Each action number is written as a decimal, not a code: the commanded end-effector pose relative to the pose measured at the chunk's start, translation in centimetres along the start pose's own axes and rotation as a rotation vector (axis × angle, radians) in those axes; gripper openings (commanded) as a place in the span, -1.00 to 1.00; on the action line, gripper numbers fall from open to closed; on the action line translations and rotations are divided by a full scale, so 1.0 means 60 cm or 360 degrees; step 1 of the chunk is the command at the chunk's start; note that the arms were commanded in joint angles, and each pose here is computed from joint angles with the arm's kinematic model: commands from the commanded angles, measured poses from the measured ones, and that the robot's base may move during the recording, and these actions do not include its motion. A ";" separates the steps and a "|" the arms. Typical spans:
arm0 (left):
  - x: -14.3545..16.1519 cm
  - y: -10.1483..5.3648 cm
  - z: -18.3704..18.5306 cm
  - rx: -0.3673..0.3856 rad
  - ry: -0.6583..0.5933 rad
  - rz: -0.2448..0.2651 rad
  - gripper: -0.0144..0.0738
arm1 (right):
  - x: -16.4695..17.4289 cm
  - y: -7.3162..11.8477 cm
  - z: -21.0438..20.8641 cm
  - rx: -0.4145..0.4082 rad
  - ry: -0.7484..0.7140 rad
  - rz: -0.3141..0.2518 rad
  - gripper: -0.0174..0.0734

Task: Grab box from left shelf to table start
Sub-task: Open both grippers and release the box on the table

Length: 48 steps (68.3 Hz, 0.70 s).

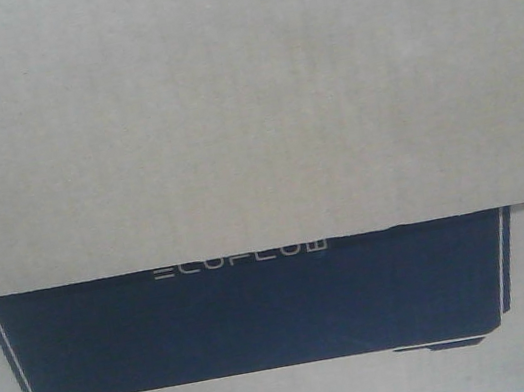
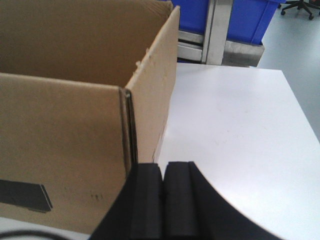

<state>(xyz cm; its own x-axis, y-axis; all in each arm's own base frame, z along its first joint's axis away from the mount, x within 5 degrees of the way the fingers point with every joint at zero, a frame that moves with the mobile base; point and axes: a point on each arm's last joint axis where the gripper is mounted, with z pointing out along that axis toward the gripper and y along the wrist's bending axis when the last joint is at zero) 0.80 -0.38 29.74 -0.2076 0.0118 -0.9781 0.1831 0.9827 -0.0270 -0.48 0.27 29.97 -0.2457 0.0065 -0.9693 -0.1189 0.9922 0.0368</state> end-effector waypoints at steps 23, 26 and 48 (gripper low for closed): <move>-0.015 0.002 0.002 -0.0006 -0.0263 0.0044 -0.90 | -0.032 -0.002 0.005 0.0026 -0.0332 -0.0027 -0.50; -0.015 0.002 0.002 -0.0006 -0.0263 0.0044 -0.90 | -0.032 -0.002 0.005 0.0026 -0.0330 -0.0027 -0.50; -0.015 0.002 0.002 -0.0006 -0.0263 0.0044 -0.90 | -0.032 -0.002 0.005 0.0026 -0.0330 -0.0027 -0.50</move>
<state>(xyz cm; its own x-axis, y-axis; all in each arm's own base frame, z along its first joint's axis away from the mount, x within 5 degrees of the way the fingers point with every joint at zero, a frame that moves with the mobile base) 1.15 -0.32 29.02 -0.1481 0.0274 -0.9886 0.1757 0.9844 0.0010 0.27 0.27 30.21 -0.1447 0.0160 -0.9894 -0.1144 0.9929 0.0328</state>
